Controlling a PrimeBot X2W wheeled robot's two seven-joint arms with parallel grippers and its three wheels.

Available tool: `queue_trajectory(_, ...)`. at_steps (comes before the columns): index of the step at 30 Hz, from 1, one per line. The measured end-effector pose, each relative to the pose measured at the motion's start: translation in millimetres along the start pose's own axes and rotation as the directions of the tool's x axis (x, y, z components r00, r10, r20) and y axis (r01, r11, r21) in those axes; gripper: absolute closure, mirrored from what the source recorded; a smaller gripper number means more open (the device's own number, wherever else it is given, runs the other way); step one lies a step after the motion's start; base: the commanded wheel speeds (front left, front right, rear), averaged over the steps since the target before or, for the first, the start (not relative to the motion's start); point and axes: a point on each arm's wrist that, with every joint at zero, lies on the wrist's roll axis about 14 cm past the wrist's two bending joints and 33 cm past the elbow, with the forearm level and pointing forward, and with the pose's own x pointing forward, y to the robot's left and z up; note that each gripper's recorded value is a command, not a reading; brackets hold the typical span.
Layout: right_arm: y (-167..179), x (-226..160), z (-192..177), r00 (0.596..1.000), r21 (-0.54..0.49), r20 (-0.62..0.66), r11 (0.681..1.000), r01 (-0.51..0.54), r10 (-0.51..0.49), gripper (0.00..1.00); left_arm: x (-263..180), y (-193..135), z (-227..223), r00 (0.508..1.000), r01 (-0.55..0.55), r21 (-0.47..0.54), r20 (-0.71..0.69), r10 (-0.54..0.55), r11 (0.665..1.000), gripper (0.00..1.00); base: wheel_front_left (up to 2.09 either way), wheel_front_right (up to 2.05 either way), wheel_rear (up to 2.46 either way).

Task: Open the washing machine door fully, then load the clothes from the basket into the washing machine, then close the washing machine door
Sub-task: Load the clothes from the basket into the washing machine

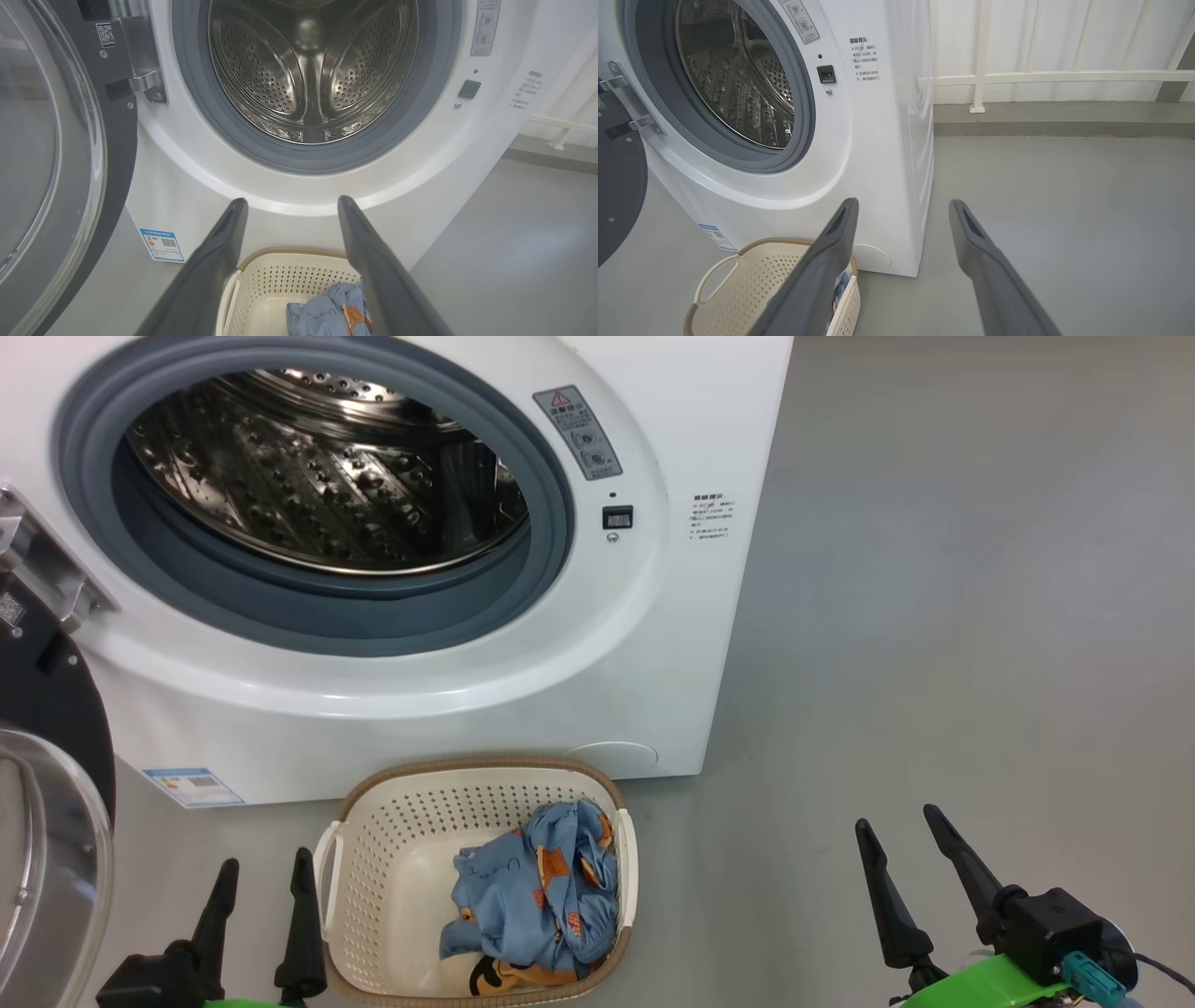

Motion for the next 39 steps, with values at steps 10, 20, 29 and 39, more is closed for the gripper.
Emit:
queue_trajectory(10,-6.4,5.8,-21.1,0.998,0.008,-0.06,1.0,0.016,-0.016,0.0,5.9,-3.1,-28.4,0.996,0.009,-0.004,-0.086,-0.009,1.0,0.0,0.0,0.0,0.0)
queue_trajectory(20,-16.8,27.5,-43.9,0.993,0.016,-0.109,0.999,0.035,-0.033,0.0,45.1,-17.7,-54.5,0.988,0.058,-0.016,-0.143,-0.06,0.998,0.0,0.0,0.0,0.0)
queue_trajectory(29,-28.8,43.2,-70.7,0.985,0.018,-0.162,0.998,0.058,-0.055,0.0,77.9,-33.4,-101.1,0.964,0.102,-0.049,-0.242,-0.11,0.994,0.0,0.0,0.0,0.0)
queue_trajectory(39,-45.5,59.3,-104.8,0.972,0.014,-0.218,0.996,0.088,-0.083,0.0,119.5,-41.1,-168.0,0.92,0.13,-0.079,-0.362,-0.15,0.988,0.0,0.0,0.0,0.0)
